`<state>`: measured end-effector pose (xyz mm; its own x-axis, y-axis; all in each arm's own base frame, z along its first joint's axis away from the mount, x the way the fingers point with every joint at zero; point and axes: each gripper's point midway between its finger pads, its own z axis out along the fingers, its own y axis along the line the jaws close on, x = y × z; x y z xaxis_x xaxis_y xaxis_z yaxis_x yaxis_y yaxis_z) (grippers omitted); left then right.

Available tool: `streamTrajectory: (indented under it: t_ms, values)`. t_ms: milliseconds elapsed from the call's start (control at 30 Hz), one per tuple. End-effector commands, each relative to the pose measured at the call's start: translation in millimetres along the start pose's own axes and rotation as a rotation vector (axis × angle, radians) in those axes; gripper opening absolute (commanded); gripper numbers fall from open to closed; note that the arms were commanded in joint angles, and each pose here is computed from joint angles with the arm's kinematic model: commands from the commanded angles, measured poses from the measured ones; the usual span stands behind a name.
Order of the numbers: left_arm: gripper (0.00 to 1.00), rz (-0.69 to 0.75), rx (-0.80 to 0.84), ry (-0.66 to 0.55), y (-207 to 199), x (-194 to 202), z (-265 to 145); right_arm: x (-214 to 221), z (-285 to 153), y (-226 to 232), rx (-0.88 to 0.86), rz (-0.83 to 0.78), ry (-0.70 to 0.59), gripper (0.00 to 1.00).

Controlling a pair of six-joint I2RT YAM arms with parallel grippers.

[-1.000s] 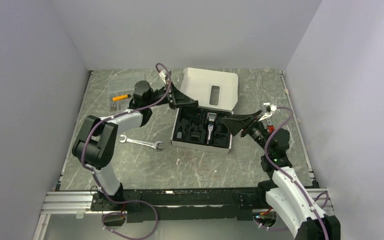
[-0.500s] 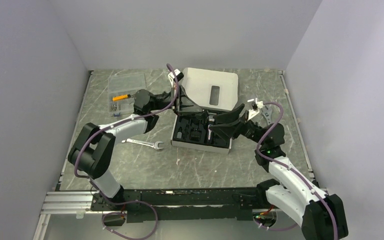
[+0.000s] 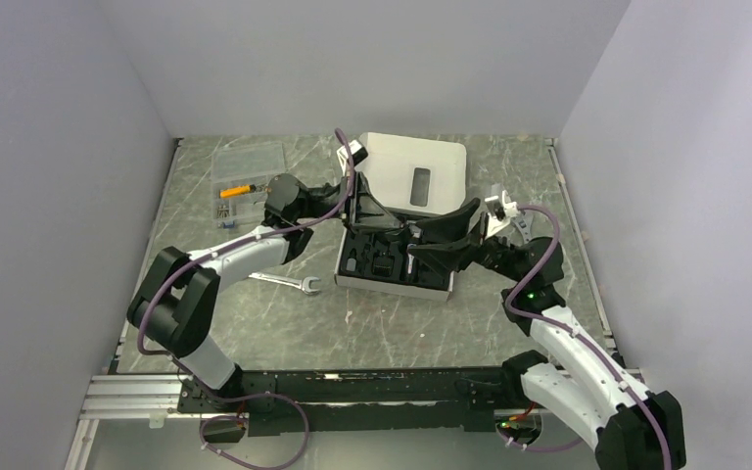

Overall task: Sort the hair-cutting tools
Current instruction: Adjust the haircut tool.

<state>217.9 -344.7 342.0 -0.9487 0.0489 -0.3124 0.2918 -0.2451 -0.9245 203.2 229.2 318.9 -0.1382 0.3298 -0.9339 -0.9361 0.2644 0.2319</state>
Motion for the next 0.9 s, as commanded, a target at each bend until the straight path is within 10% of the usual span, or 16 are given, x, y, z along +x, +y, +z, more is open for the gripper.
streamTrajectory:
  t_ms: [0, 867]
  values:
    - [0.00, 0.093, 0.026, 0.046, -24, 8, 6, -10, 7, 10, -0.039, -0.093, 0.006, 0.67]
    - [0.04, 0.122, 0.048, 0.095, -30, 18, 14, 8, 11, 24, -0.145, -0.039, 0.094, 0.00]
